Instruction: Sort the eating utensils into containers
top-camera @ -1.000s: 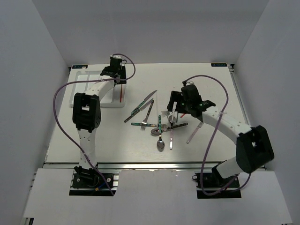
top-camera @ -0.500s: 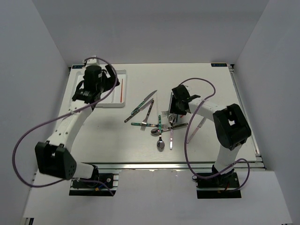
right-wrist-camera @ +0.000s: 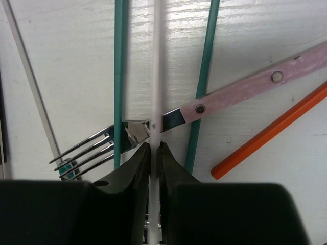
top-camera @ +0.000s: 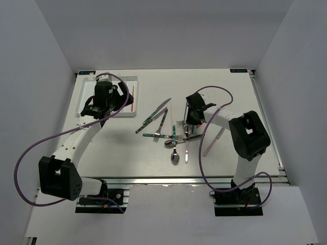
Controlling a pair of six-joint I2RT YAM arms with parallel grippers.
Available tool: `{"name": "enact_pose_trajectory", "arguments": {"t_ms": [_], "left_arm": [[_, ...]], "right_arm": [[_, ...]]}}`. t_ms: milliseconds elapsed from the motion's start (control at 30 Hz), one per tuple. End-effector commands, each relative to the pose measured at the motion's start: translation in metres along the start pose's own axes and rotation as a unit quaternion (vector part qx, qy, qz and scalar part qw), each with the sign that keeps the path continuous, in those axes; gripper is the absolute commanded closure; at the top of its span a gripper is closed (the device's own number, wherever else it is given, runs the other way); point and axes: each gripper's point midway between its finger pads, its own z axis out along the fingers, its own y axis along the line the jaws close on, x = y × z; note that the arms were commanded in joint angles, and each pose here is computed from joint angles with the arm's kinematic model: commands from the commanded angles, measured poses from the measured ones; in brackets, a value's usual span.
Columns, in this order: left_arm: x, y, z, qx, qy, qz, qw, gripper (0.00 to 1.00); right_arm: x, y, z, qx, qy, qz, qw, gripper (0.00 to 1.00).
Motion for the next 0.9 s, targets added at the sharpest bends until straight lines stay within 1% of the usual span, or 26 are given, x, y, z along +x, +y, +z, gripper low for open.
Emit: {"name": "enact_pose_trajectory", "arguments": {"t_ms": [0, 67, 133, 167, 233, 300, 333, 367, 433, 467, 500, 533, 567, 600, 633, 667, 700, 767, 800, 867], "left_arm": [[-0.015, -0.014, -0.012, 0.028, -0.019, -0.005, 0.999, 0.02], [-0.014, -0.016, -0.013, 0.034, -0.019, -0.005, 0.999, 0.02], [-0.013, -0.020, -0.013, 0.046, -0.016, -0.006, 0.999, 0.02], [-0.015, -0.022, -0.014, 0.050, -0.018, -0.007, 0.999, 0.02], [-0.013, -0.034, -0.015, 0.081, -0.008, -0.009, 0.997, 0.02], [-0.015, -0.048, -0.016, 0.113, -0.009, -0.020, 0.993, 0.02], [-0.010, -0.064, -0.021, 0.157, 0.004, -0.022, 0.987, 0.02], [-0.013, -0.077, -0.021, 0.196, -0.007, -0.026, 0.980, 0.02], [-0.005, -0.105, -0.027, 0.259, 0.009, -0.043, 0.965, 0.02], [-0.001, -0.133, -0.037, 0.316, 0.009, -0.035, 0.948, 0.02], [0.003, -0.145, -0.040, 0.333, 0.016, -0.040, 0.942, 0.02], [0.010, -0.156, -0.037, 0.346, 0.023, -0.036, 0.937, 0.02], [0.023, -0.170, -0.040, 0.358, 0.039, -0.029, 0.932, 0.02], [0.023, -0.178, -0.041, 0.366, 0.041, -0.025, 0.930, 0.02], [0.030, -0.181, -0.039, 0.367, 0.049, -0.025, 0.929, 0.02], [0.035, -0.186, -0.036, 0.371, 0.054, -0.029, 0.927, 0.02], [0.039, -0.186, -0.034, 0.369, 0.057, -0.030, 0.927, 0.02], [0.046, -0.184, -0.027, 0.358, 0.062, -0.032, 0.931, 0.02], [0.047, -0.181, -0.023, 0.348, 0.060, -0.035, 0.935, 0.03], [0.051, -0.181, -0.019, 0.345, 0.066, -0.040, 0.935, 0.06]], "right_arm": [[-0.013, 0.007, -0.007, -0.010, -0.023, 0.017, 1.000, 0.88], [-0.016, 0.009, -0.013, -0.013, -0.033, 0.020, 0.999, 0.95], [-0.024, 0.011, -0.023, -0.014, -0.047, 0.022, 0.999, 0.97], [-0.027, 0.011, -0.026, -0.015, -0.052, 0.023, 0.998, 1.00], [-0.036, 0.014, -0.037, -0.019, -0.067, 0.025, 0.997, 1.00], [-0.045, 0.018, -0.051, -0.028, -0.080, 0.026, 0.996, 1.00], [-0.046, 0.021, -0.055, -0.033, -0.082, 0.024, 0.996, 1.00], [-0.048, 0.027, -0.061, -0.046, -0.089, 0.021, 0.995, 1.00], [-0.050, 0.046, -0.080, -0.096, -0.097, 0.011, 0.991, 1.00], [-0.048, 0.064, -0.086, -0.142, -0.110, -0.012, 0.984, 1.00], [-0.051, 0.082, -0.104, -0.199, -0.122, -0.026, 0.972, 1.00], [-0.033, 0.110, -0.124, -0.300, -0.090, -0.055, 0.948, 1.00], [-0.022, 0.118, -0.133, -0.344, -0.086, -0.069, 0.932, 1.00], [-0.028, 0.134, -0.153, -0.401, -0.111, -0.080, 0.906, 1.00], [-0.023, 0.143, -0.180, -0.450, -0.112, -0.093, 0.881, 1.00], [-0.022, 0.146, -0.190, -0.469, -0.120, -0.095, 0.870, 1.00], [-0.021, 0.149, -0.209, -0.498, -0.132, -0.096, 0.852, 1.00], [-0.020, 0.152, -0.220, -0.512, -0.137, -0.095, 0.843, 1.00], [-0.021, 0.154, -0.230, -0.525, -0.143, -0.098, 0.834, 1.00], [-0.019, 0.158, -0.235, -0.532, -0.142, -0.099, 0.829, 1.00]]}}
